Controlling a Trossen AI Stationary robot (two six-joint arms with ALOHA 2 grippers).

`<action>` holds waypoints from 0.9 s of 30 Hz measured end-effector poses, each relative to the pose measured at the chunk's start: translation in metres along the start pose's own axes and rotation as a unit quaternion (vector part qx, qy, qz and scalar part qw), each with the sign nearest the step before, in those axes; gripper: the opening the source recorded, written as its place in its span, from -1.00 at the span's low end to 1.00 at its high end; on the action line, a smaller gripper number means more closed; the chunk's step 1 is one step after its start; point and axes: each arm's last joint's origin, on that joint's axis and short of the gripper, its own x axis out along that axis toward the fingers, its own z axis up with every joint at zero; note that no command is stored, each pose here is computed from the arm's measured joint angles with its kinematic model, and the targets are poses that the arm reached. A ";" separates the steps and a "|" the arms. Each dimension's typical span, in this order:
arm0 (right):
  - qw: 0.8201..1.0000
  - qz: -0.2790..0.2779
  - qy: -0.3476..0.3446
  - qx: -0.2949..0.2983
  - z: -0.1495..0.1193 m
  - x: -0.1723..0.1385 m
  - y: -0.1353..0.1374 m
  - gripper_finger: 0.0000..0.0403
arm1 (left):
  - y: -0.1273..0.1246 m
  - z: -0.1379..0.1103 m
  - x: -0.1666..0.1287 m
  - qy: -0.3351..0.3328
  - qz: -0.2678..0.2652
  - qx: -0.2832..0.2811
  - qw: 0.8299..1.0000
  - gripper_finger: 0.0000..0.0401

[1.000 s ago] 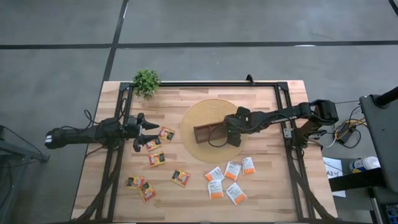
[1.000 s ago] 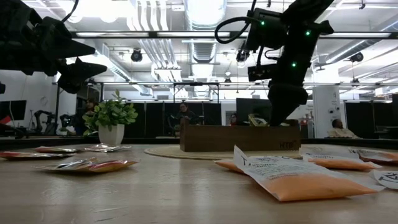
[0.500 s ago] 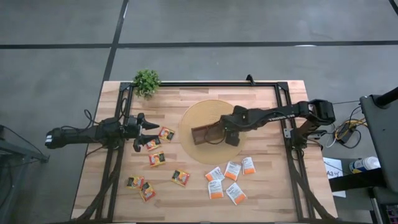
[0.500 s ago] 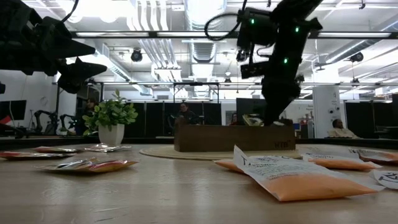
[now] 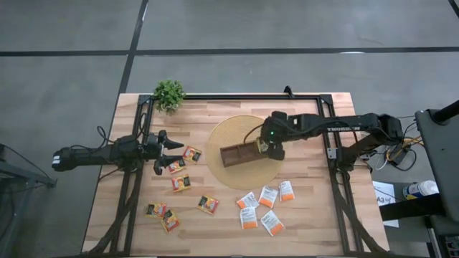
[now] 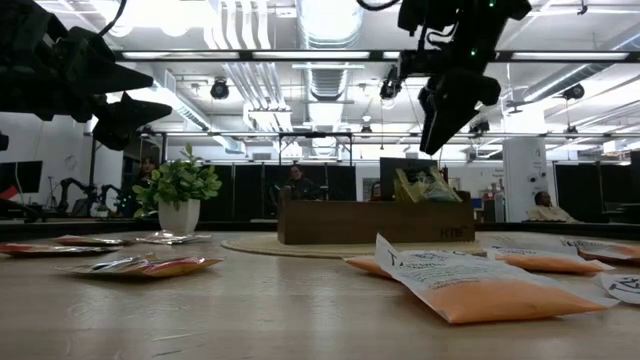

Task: Pick & Place Tea
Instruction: Adjust the yellow tea bags in the right section of the wooden organizer

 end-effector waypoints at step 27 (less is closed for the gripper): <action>0.978 0.206 0.032 0.013 -0.010 0.076 -0.053 0.12 | 0.000 0.000 0.000 0.000 0.000 0.000 1.000 0.28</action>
